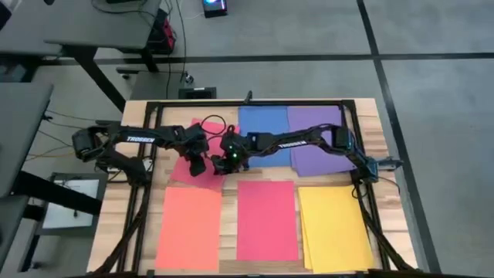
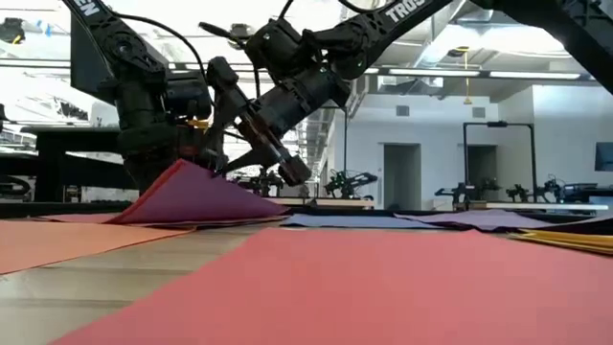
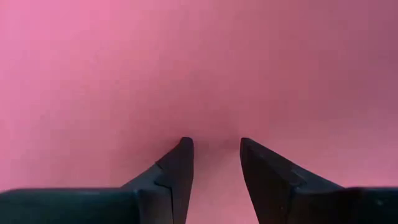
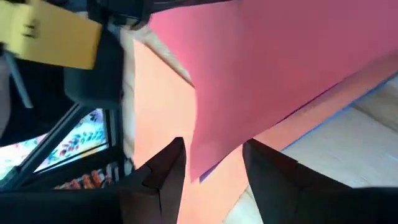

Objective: Organize paper
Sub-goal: Stack the pink paper on the bottom center pink papers

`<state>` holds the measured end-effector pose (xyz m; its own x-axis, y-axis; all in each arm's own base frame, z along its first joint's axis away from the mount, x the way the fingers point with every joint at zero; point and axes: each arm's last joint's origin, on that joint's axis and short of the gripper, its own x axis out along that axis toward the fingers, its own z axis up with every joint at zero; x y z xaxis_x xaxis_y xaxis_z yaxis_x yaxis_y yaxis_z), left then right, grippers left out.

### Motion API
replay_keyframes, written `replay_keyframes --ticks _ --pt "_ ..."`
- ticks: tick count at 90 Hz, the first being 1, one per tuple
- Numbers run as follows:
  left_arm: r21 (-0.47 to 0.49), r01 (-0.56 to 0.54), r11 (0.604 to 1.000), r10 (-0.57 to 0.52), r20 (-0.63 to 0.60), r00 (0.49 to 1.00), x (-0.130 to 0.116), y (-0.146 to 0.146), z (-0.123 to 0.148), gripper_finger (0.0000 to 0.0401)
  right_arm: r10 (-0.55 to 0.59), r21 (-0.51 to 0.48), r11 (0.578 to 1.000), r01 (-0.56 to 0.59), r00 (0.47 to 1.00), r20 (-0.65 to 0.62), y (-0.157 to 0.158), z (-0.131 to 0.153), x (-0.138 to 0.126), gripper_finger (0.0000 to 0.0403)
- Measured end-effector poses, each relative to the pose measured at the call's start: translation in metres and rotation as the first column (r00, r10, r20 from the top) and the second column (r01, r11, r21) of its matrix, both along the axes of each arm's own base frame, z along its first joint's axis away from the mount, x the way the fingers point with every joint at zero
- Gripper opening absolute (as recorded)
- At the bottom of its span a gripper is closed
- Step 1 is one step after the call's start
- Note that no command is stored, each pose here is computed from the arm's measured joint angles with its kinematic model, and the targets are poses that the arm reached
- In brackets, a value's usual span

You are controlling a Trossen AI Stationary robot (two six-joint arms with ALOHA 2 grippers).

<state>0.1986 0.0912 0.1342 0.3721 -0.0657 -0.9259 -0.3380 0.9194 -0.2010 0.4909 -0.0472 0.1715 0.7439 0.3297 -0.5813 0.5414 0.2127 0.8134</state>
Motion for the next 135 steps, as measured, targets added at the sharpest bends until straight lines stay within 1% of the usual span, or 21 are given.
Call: replay_keyframes --ticks 8,17,26,39,46,58,73,82,88,93,108,119,129,135 --pt "0.0 0.0 1.0 0.0 0.0 1.0 0.0 0.0 0.0 0.0118 -0.01 0.012 1.0 0.01 1.0 0.01 0.0 0.001 0.001 0.0152" --pt "0.0 0.0 1.0 0.0 0.0 1.0 0.0 0.0 0.0 0.0118 -0.021 -0.008 1.0 0.021 1.0 -0.007 0.0 0.0 0.0 0.0152" --pt "0.0 0.0 1.0 0.0 0.0 1.0 0.0 0.0 0.0 0.0118 -0.018 -0.006 1.0 0.018 1.0 -0.018 0.0 -0.001 -0.001 0.0152" --pt "0.001 0.003 1.0 -0.003 0.0 1.0 0.0 0.0 0.0 0.0118 0.055 0.051 0.997 -0.059 0.996 0.064 0.002 0.005 0.003 0.0152" --pt "0.003 0.006 1.0 -0.006 0.001 1.0 0.0 0.0 0.0 0.0118 0.071 0.056 0.996 -0.076 0.994 0.084 0.004 0.007 0.004 0.0152" --pt "0.002 0.004 1.0 -0.004 0.001 1.0 0.0 0.0 0.0 0.0118 0.02 0.015 1.0 -0.02 1.0 0.02 0.005 0.002 0.002 0.0152" --pt "0.002 0.003 1.0 -0.003 0.001 1.0 0.0 0.0 0.0 0.0118 -0.016 -0.061 0.998 0.015 0.999 -0.03 0.003 -0.003 -0.002 0.0152" --pt "0.001 0.001 1.0 -0.001 0.001 1.0 0.0 0.0 0.0 0.0118 -0.022 -0.095 0.995 0.011 0.994 -0.112 0.004 -0.009 -0.007 0.0152" --pt "0.0 0.0 1.0 0.0 0.001 1.0 0.0 0.0 0.0 0.0118 -0.031 -0.108 0.994 0.011 0.982 -0.187 0.008 -0.014 -0.012 0.0152" --pt "0.001 0.0 1.0 0.0 0.001 1.0 0.0 0.0 0.0 0.0118 -0.039 -0.121 0.993 0.012 0.974 -0.222 0.013 -0.016 -0.014 0.0152" --pt "0.001 0.0 1.0 0.0 0.002 1.0 0.0 0.0 0.0 0.0118 -0.106 -0.19 0.98 0.063 0.968 -0.227 0.024 -0.02 -0.012 0.0152" --pt "0.001 0.0 1.0 0.0 0.002 1.0 0.0 0.0 0.0 0.0118 -0.125 -0.188 0.979 0.077 0.958 -0.26 0.024 -0.033 -0.011 0.0152" --pt "0.001 0.0 1.0 0.0 0.002 1.0 0.0 0.0 0.0 0.0118 -0.137 -0.16 0.982 0.098 0.959 -0.25 0.023 -0.037 -0.008 0.0152" --pt "0.002 -0.001 1.0 0.001 0.002 1.0 0.0 0.0 0.0 0.0118 -0.144 -0.15 0.982 0.112 0.965 -0.221 0.022 -0.042 -0.004 0.0152"
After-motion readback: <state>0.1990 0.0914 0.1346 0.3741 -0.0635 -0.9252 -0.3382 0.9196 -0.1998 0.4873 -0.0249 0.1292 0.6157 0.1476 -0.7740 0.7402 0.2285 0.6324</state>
